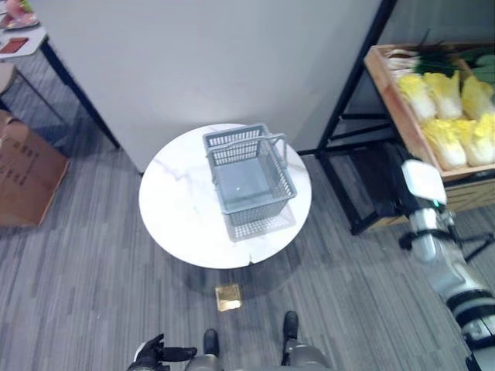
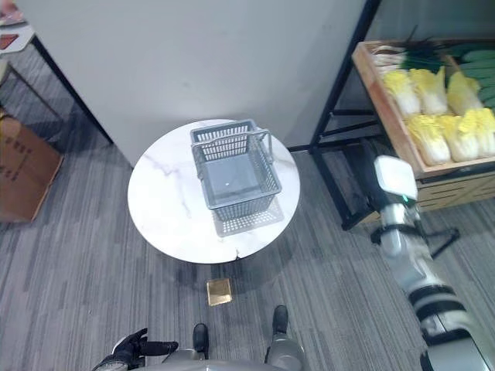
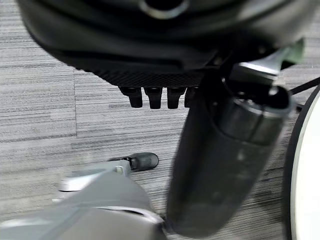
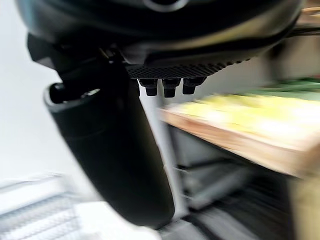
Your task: Get the vegetables into the basket
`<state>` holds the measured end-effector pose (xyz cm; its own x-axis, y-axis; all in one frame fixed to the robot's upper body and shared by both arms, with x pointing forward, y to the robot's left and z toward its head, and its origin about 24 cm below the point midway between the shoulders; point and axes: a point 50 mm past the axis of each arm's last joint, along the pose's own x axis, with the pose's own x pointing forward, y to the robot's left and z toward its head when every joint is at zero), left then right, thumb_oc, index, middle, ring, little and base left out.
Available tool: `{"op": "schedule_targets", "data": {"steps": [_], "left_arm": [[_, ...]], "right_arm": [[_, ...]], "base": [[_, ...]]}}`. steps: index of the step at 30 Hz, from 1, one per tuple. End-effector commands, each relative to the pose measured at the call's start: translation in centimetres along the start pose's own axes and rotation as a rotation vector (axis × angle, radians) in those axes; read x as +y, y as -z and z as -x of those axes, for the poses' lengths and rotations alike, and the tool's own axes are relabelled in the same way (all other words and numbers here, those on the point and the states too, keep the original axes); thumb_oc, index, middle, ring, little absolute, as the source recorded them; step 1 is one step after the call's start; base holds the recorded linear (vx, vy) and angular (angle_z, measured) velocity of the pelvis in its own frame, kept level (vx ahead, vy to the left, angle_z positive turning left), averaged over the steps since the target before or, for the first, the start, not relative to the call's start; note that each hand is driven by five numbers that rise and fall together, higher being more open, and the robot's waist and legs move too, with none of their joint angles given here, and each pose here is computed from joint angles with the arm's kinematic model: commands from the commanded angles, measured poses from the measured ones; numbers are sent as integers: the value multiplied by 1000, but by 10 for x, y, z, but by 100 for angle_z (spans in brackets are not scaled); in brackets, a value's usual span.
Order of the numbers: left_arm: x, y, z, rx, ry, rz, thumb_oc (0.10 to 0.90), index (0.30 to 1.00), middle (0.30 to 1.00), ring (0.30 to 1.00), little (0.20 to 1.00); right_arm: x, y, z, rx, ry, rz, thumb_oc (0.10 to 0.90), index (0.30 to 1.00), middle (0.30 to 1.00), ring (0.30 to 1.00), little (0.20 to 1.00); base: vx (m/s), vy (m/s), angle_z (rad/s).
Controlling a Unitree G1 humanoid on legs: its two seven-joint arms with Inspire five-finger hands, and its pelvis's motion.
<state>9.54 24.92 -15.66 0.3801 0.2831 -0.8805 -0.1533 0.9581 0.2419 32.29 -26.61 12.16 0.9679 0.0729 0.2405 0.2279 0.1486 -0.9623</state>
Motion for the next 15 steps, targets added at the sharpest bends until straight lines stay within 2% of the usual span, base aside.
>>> {"op": "schedule_targets", "data": {"steps": [1, 3, 4, 5, 6, 7, 8, 9, 10, 11, 13, 14, 15], "left_arm": [[17, 0, -1, 25, -37, -80, 900, 1000, 1000, 1000, 1000], [17, 0, -1, 23, -38, -78, 900, 1000, 1000, 1000, 1000], [72, -135, 0, -191, -189, -144, 900, 1000, 1000, 1000, 1000], [72, -138, 1, -197, -190, -143, 900, 1000, 1000, 1000, 1000], [55, -91, -5, -135, -156, -101, 900, 1000, 1000, 1000, 1000], [21, -50, -7, -80, -46, -109, 900, 1000, 1000, 1000, 1000], [21, -25, -5, -22, -81, -147, 900, 1000, 1000, 1000, 1000], [21, -33, -5, -34, -114, -153, 900, 1000, 1000, 1000, 1000], [20, -25, -5, -27, -77, -148, 900, 1000, 1000, 1000, 1000], [16, -32, -5, -46, -118, -132, 900, 1000, 1000, 1000, 1000], [7, -18, -3, -23, -86, -99, 900, 1000, 1000, 1000, 1000], [5, -23, -3, -62, -104, -144, 900, 1000, 1000, 1000, 1000], [5, -21, -3, -62, -79, -152, 900, 1000, 1000, 1000, 1000]], "right_arm": [[-53, -67, -45, -302, 139, 11, 900, 1000, 1000, 1000, 1000], [-56, -73, -52, -317, 128, 15, 900, 1000, 1000, 1000, 1000], [-54, -108, -66, -411, 65, -16, 900, 1000, 1000, 1000, 1000], [-56, -108, -67, -410, 71, -16, 900, 1000, 1000, 1000, 1000], [-63, -126, -71, -468, 91, -25, 900, 1000, 1000, 1000, 1000], [-73, -133, -77, -479, 127, -53, 900, 1000, 1000, 1000, 1000], [-72, -124, -80, -438, 131, -58, 900, 1000, 1000, 1000, 1000], [-76, -135, -89, -445, 142, -53, 900, 1000, 1000, 1000, 1000], [-107, -147, -104, -452, 203, 4, 900, 1000, 1000, 1000, 1000], [-98, -146, -101, -454, 196, -10, 900, 1000, 1000, 1000, 1000], [-112, -138, -108, -416, 249, 36, 900, 1000, 1000, 1000, 1000], [-112, -139, -109, -407, 261, 27, 900, 1000, 1000, 1000, 1000], [-128, -137, -115, -371, 313, 28, 900, 1000, 1000, 1000, 1000]], "base": [[-47, -22, 15], [-2, -4, 11], [55, 23, 19], [55, 67, 23], [-29, 19, 12], [-40, -19, -26], [-82, -102, -24], [-103, -103, -18], [-93, -79, 24], [-48, -54, 18], [2, -31, 26], [12, -9, 38], [12, -8, 28]]}}
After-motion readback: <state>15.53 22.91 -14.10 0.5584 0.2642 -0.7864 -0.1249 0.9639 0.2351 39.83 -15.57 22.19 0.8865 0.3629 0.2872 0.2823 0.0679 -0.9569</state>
